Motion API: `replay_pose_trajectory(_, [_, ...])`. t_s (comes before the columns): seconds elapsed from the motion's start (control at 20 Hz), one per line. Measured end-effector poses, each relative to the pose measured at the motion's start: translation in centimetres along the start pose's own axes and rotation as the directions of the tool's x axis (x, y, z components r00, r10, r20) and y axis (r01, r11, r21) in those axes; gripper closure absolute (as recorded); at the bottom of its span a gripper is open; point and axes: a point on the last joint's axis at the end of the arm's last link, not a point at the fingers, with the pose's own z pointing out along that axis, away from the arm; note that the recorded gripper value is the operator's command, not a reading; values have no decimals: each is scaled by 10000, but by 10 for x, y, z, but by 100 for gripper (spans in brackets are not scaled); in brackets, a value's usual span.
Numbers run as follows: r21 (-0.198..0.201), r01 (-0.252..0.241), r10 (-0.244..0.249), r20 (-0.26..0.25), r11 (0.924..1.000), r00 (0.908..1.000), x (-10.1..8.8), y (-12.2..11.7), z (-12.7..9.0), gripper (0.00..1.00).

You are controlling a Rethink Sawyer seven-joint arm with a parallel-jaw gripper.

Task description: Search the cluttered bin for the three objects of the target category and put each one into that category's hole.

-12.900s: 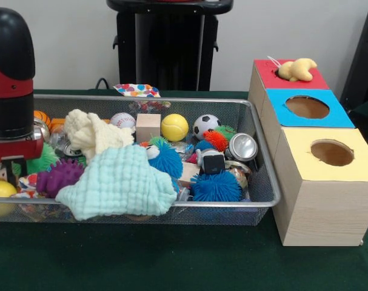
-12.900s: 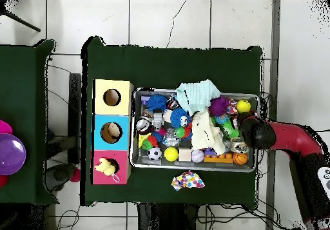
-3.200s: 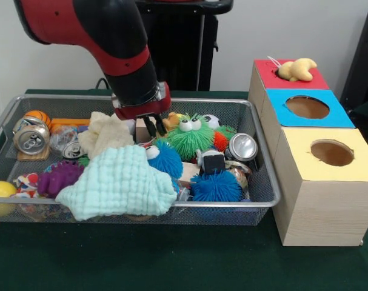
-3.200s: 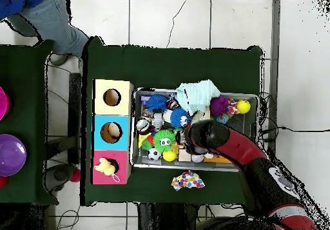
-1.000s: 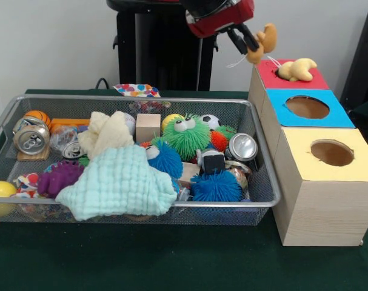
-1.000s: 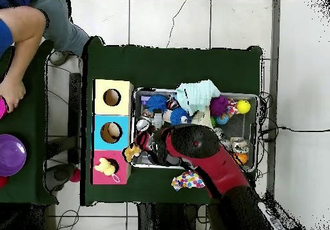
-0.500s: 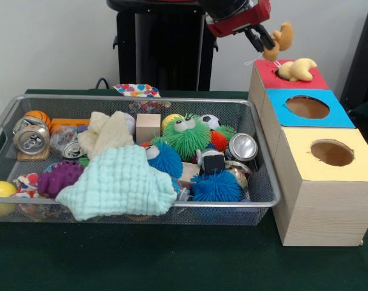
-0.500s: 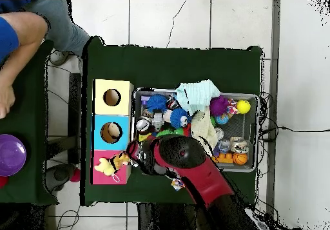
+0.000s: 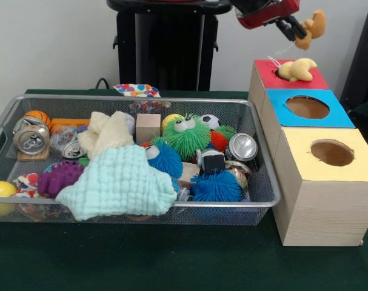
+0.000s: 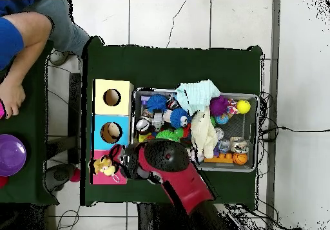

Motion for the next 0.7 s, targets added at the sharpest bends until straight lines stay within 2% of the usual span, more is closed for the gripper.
replay_pose_trajectory(0.35, [-93, -115, 113, -188, 9999, 9998, 9, 21, 21, 100])
replay_pose_trajectory(0.55, [82, -57, 57, 12, 10000, 10000, 8, 22, 26, 100])
replay_pose_trajectory(0.7, [320, -75, 62, 419, 9995, 9991, 2, 17, 29, 100])
